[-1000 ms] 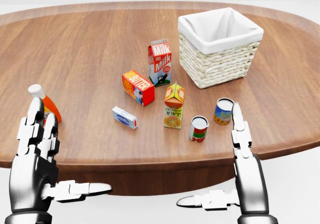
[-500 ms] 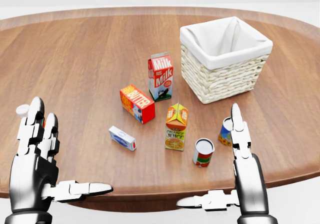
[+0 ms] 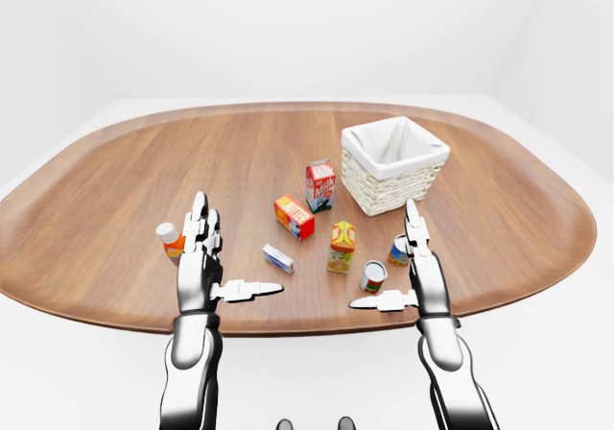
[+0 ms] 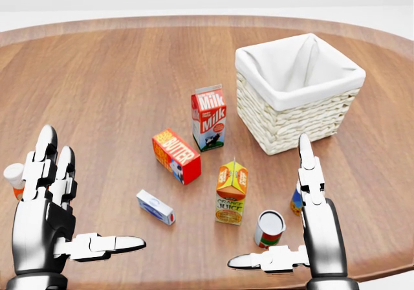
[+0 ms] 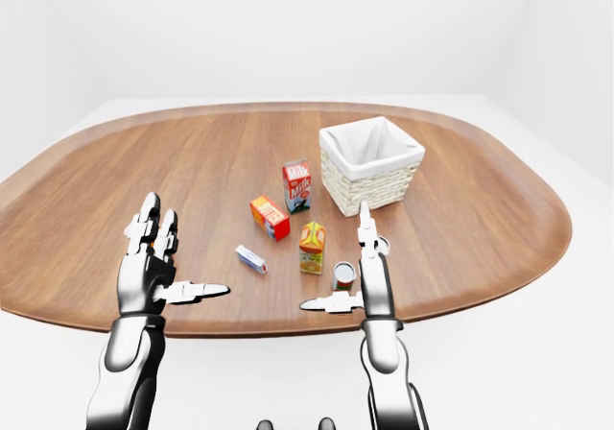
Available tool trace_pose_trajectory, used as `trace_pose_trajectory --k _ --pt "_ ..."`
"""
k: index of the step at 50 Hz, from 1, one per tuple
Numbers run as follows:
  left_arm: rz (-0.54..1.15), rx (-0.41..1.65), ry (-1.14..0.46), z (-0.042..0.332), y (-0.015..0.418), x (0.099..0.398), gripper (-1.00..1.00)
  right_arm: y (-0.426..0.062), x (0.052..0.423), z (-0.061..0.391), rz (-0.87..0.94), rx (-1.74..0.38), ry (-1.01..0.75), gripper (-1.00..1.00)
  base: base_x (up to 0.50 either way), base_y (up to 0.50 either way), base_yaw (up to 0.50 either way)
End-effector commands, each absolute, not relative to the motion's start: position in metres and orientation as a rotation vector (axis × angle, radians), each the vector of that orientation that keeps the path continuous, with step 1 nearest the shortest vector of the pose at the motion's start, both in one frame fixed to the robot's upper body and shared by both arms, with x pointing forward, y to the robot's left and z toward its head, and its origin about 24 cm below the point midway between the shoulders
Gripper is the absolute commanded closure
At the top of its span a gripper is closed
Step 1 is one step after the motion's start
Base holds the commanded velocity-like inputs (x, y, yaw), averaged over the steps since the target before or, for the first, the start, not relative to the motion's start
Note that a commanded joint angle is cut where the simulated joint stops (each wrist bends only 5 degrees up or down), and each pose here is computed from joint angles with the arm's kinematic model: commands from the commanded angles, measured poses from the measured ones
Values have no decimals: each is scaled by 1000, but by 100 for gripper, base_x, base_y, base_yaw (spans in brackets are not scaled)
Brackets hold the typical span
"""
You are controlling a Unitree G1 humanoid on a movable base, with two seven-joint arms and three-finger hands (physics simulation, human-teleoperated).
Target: Pick up the alphabet soup and the tomato sauce, and put them in the basket.
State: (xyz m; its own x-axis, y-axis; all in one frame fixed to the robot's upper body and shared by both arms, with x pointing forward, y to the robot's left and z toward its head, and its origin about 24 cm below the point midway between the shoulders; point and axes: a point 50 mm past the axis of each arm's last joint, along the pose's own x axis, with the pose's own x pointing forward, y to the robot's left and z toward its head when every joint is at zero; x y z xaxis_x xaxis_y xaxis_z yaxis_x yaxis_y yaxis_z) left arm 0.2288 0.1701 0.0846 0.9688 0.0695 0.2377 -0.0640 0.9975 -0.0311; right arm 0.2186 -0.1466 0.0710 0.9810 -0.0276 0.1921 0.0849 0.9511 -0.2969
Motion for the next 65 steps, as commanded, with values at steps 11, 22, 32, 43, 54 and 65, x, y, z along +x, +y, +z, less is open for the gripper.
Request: trace_pose_trajectory --k 11,22,32,43,54,65 --pt "66 -25 -232 83 170 229 -100 -147 219 70 -57 -307 -182 -100 21 0 0" --pt "65 -24 -238 84 170 229 -100 -147 218 69 -57 -308 -177 -100 21 0 0" --pt "64 -24 -238 84 169 229 -100 -147 218 71 -55 -308 -186 -100 21 0 0" --pt "65 -24 -235 83 170 229 -100 -147 218 70 -54 -309 -182 -100 21 0 0" --pt "66 -24 -232 82 170 229 -100 -147 219 69 -54 -309 -178 -100 21 0 0" --pt "67 -23 -236 84 170 229 -100 -146 219 69 -53 -309 -180 -100 21 0 0"
